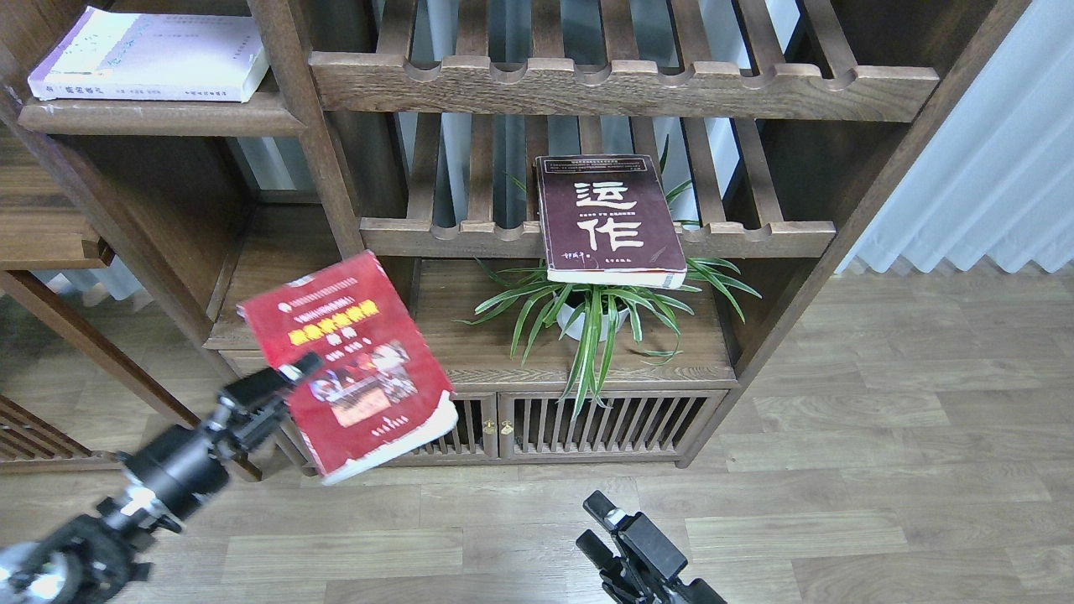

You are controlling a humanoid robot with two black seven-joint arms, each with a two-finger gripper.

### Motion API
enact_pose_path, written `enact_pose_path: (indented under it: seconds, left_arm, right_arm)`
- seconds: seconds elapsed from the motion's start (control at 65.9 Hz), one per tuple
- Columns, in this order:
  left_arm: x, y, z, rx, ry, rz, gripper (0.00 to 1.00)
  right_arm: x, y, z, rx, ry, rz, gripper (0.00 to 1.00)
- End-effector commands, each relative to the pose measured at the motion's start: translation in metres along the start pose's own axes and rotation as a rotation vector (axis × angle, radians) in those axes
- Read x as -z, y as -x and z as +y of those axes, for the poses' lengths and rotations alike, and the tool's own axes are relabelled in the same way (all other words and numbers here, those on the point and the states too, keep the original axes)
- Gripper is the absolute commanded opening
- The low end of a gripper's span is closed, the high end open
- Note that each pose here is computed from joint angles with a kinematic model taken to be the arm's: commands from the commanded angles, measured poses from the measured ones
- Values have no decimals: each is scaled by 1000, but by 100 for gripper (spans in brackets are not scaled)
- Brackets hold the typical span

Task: Organize books on shelf

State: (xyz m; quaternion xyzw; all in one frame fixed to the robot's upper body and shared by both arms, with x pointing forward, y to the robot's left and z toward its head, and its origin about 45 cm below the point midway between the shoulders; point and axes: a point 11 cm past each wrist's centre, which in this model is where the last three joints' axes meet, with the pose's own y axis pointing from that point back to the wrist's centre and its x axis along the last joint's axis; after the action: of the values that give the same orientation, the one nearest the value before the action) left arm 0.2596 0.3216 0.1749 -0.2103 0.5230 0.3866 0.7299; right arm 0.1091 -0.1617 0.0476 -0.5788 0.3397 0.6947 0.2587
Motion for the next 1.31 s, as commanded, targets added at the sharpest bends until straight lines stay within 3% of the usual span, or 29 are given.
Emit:
enact_pose_path:
  seconds: [0.0, 0.197, 0.577, 0.804, 1.017, 1.29]
  left_arm:
    - [-36, 31, 10, 32, 27, -117, 9]
    - [-114, 72, 41, -6, 112, -342, 9]
    - [-171, 118, 58, -11, 189, -526, 9]
    - [-229, 146, 54, -49, 266, -701, 9]
    - [-271, 178, 31, -84, 319, -867, 9]
    - [-297, 217, -28, -103, 306, -997, 9]
  right_arm:
    - [0, 0, 0, 0, -1, 0, 99]
    - [1, 0, 0, -1, -2, 1, 99]
    - [1, 0, 0, 0, -4, 1, 99]
    - [-1, 0, 0, -1, 2, 1, 99]
    - [1, 0, 0, -1, -4, 3, 99]
    - [3, 0, 0, -1, -8, 4, 99]
